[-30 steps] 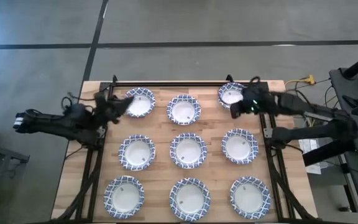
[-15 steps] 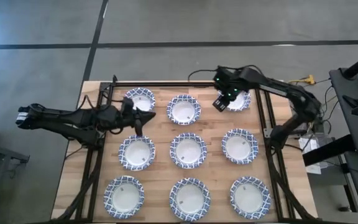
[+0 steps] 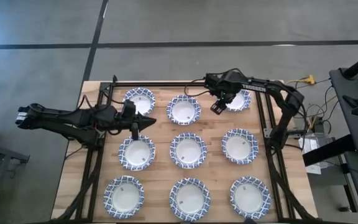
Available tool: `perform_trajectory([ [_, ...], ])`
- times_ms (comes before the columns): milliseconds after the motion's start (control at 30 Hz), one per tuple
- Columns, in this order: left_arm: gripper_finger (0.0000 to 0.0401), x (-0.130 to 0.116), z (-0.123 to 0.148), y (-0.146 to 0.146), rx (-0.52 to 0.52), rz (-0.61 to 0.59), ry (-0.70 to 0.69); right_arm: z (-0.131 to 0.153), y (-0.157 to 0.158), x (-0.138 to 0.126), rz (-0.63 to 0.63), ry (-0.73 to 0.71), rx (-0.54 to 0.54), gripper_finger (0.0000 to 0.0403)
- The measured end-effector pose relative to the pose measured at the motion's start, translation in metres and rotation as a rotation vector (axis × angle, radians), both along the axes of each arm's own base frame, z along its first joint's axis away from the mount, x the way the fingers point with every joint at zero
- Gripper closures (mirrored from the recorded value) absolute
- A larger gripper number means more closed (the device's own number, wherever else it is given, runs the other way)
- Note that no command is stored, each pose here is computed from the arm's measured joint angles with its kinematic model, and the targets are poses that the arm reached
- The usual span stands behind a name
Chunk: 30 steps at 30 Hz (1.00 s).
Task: Nest bowls inside each other
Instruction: Stack the white patterned bowl on top of the other white patterned bowl
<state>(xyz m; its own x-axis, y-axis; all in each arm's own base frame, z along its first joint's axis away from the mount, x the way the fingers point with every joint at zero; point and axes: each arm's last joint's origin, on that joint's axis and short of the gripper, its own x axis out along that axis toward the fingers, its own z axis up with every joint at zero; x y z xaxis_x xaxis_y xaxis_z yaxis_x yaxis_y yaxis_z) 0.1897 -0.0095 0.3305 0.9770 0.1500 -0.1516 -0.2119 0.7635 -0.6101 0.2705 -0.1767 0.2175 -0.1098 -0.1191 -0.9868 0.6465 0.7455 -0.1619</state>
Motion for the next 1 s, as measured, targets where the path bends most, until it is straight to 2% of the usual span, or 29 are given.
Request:
perform_trajectory([
  [433,0.0401,0.0,0.0,0.0,-0.002,-0.003,-0.001,-0.04,-0.012,0.0,-0.071,0.027,0.015,0.0249],
  [667,0.0401,0.0,-0.001,0.0,-0.003,-0.01,0.003,-0.048,-0.016,-0.002,-0.084,0.046,0.031,0.0266],
  [800,0.0401,0.001,-0.001,0.0,-0.002,-0.01,0.005,-0.051,-0.016,-0.001,-0.071,0.042,0.069,0.0293],
  [1000,0.0401,0.001,-0.001,0.0,-0.001,-0.009,0.007,-0.054,-0.015,-0.001,-0.071,0.042,0.099,0.0356],
])
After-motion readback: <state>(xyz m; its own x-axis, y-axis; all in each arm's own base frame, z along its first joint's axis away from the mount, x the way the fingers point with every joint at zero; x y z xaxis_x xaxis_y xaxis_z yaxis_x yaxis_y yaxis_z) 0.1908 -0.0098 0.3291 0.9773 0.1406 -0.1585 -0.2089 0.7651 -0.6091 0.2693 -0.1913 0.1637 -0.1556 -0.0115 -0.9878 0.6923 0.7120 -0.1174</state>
